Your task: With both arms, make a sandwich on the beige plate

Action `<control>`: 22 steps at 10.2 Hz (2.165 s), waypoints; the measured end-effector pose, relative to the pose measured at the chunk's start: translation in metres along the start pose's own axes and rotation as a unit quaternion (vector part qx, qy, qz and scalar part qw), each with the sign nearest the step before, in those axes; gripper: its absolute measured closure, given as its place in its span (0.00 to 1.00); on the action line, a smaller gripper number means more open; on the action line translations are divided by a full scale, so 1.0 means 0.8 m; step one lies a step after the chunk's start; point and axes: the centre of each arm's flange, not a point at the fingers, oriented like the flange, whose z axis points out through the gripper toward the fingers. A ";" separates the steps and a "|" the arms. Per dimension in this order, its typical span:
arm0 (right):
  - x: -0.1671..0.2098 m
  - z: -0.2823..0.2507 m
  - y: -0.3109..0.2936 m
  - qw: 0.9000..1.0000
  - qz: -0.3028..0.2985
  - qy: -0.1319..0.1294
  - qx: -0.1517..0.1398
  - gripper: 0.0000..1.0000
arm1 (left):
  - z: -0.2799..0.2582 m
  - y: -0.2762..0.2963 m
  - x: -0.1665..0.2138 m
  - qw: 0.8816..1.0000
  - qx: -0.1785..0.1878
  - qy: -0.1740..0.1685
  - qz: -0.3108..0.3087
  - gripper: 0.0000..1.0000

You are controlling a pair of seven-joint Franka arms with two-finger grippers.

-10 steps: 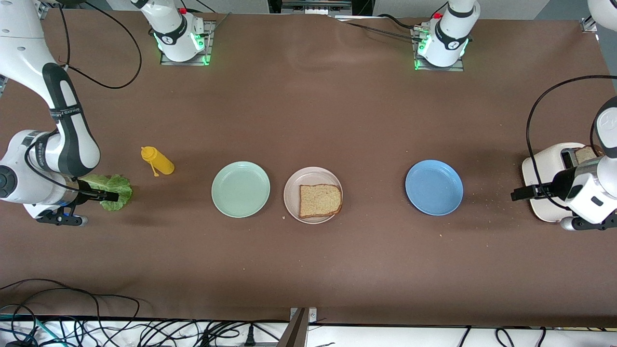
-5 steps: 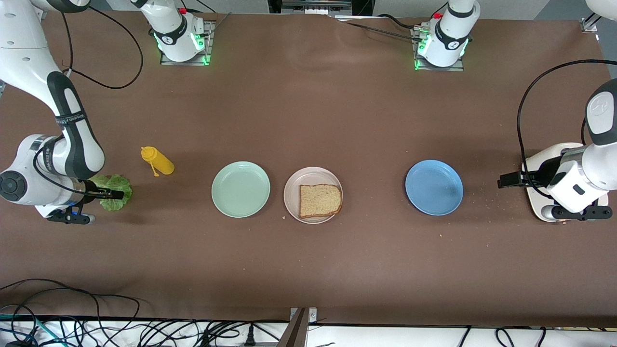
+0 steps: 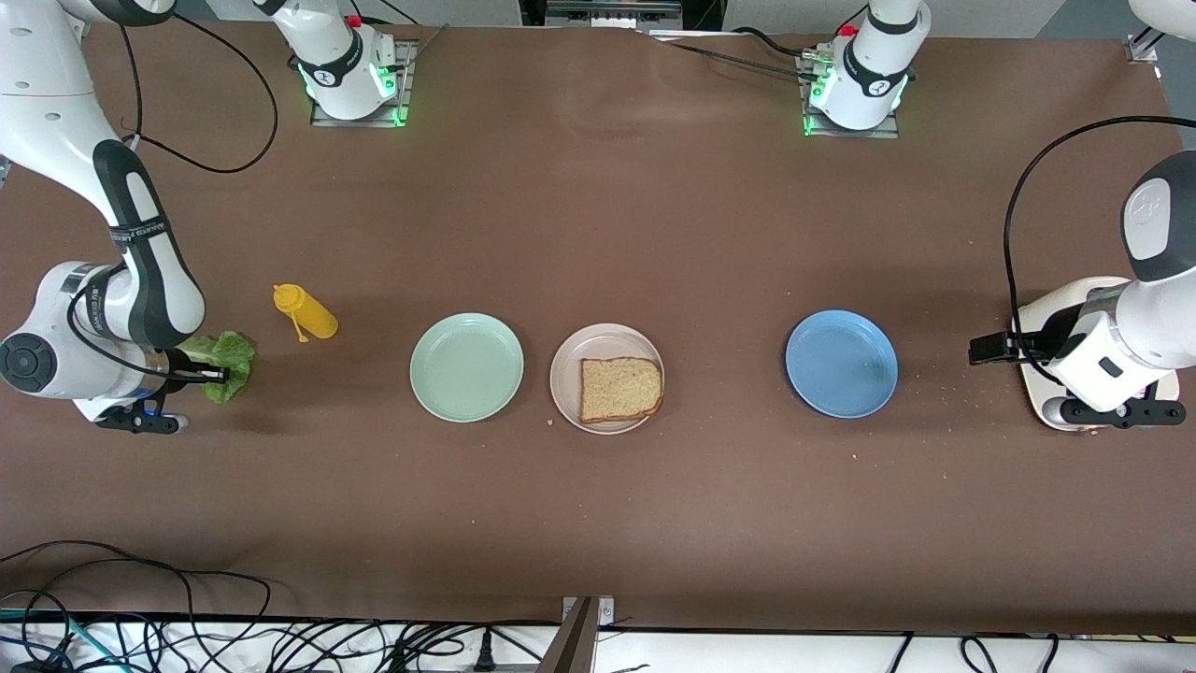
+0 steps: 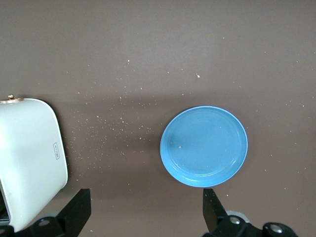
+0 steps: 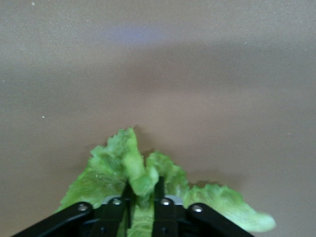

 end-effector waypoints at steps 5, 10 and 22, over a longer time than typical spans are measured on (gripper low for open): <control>0.004 -0.013 -0.006 1.000 -0.004 0.005 -0.001 0.91 | 0.000 0.016 -0.002 1.000 0.007 -0.004 0.011 0.00; 0.013 -0.205 -0.045 1.000 -0.026 -0.014 -0.002 0.93 | -0.058 0.016 -0.015 1.000 -0.013 0.025 0.010 0.00; -0.072 -0.354 -0.537 0.948 -0.254 0.151 0.121 0.93 | -0.092 -0.007 -0.031 0.996 -0.005 0.047 0.079 0.00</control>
